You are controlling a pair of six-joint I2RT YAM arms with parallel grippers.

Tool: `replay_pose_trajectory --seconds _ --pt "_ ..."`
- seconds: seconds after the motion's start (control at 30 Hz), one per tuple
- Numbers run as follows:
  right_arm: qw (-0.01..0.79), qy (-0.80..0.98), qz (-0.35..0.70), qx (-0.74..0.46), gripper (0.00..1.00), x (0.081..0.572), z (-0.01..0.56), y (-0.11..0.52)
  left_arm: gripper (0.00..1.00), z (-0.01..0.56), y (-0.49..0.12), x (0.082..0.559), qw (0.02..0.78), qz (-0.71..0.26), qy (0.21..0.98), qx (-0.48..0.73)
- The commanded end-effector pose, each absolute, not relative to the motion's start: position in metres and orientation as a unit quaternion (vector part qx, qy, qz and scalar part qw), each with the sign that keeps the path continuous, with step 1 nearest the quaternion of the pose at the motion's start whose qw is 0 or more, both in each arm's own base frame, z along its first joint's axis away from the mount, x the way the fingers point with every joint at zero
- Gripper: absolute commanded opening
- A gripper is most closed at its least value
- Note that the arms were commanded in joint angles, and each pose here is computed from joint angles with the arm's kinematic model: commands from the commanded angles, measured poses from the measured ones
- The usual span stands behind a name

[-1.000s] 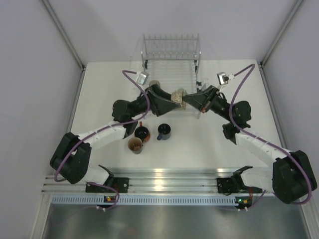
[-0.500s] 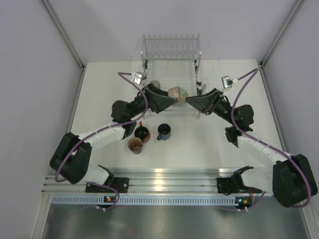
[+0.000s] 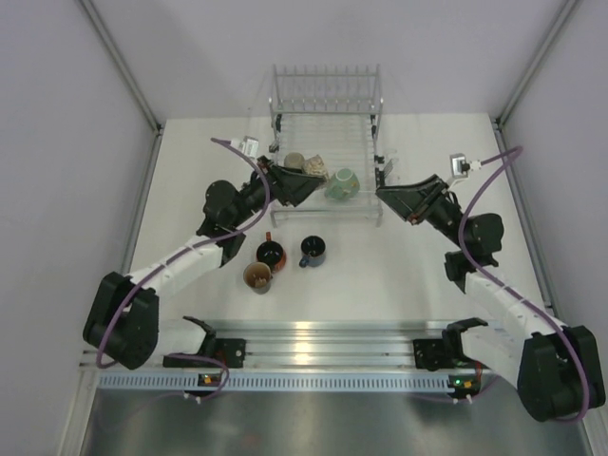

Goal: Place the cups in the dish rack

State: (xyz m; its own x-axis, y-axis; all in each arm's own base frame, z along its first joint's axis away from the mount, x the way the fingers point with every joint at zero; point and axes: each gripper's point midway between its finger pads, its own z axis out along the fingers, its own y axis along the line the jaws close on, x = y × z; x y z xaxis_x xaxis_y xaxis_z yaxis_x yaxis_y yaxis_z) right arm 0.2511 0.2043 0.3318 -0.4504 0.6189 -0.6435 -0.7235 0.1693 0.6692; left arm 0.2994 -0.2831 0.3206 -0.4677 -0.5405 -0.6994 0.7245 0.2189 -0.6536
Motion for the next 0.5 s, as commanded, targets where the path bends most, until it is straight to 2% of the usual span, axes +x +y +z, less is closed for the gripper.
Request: replay_pose_trajectory --seconds 0.0,0.03,0.13,0.33,0.47 --pt "0.547 0.553 0.626 -0.055 0.35 0.251 0.334 0.193 0.00 0.323 -0.266 0.327 0.581 -0.493 0.640 0.100" --pt "0.547 0.555 0.625 -0.054 0.35 0.251 0.332 0.192 0.00 0.335 -0.260 0.338 0.602 -0.468 0.641 0.087" --pt "0.549 0.558 0.620 -0.051 0.35 0.253 0.329 0.190 0.00 0.326 -0.246 0.361 0.611 -0.392 0.684 0.070" --pt "0.550 0.566 0.612 -0.048 0.35 0.255 0.322 0.188 0.00 0.284 -0.219 0.406 0.591 -0.249 0.767 0.033" --pt "0.549 0.569 0.610 -0.046 0.35 0.255 0.320 0.187 0.00 0.257 -0.218 0.429 0.559 -0.201 0.804 0.027"
